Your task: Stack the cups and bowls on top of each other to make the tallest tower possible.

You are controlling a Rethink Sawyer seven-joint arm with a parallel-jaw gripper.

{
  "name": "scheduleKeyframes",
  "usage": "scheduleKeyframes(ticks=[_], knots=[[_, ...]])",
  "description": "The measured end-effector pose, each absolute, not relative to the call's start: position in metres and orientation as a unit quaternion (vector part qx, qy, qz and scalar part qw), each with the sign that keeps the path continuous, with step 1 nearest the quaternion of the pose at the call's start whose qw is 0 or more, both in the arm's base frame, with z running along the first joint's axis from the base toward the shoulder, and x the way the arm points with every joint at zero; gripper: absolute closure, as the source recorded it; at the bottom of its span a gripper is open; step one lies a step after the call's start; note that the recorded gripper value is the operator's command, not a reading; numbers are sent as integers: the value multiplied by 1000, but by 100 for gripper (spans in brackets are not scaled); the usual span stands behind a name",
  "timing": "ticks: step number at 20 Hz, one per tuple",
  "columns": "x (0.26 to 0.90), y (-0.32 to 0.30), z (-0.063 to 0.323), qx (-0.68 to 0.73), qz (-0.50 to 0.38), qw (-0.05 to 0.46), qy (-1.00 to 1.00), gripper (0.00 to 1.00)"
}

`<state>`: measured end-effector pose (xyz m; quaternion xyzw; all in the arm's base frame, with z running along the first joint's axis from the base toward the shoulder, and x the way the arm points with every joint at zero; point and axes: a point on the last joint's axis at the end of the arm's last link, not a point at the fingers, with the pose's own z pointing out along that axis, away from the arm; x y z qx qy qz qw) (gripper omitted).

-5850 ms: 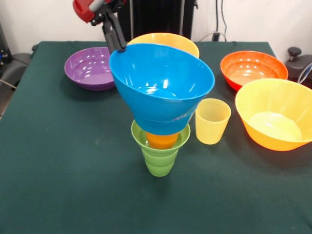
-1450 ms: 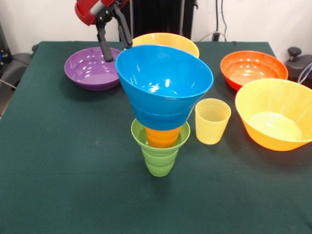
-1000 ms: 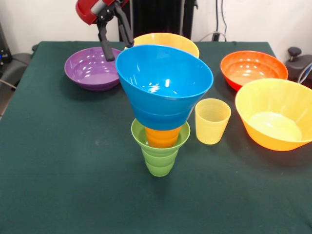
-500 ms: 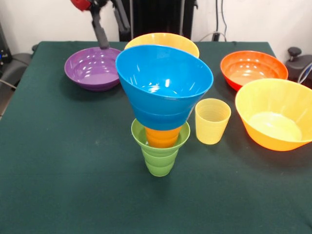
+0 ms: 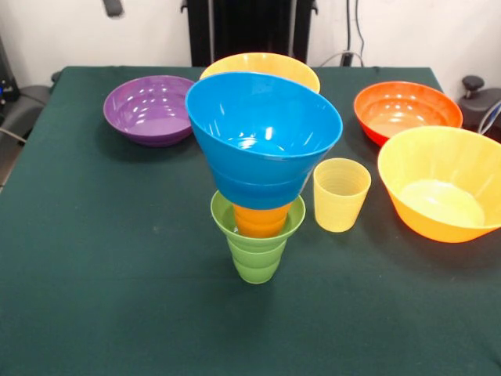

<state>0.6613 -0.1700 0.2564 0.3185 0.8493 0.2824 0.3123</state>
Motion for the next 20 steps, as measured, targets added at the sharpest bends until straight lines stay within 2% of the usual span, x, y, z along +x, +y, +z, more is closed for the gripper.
scheduleKeyframes(ticks=[3,11,20], knots=[[670,-189,279,326,276,308,850,0],[686,-239,309,343,267,307,847,0],[647,-338,320,390,233,320,831,0]])
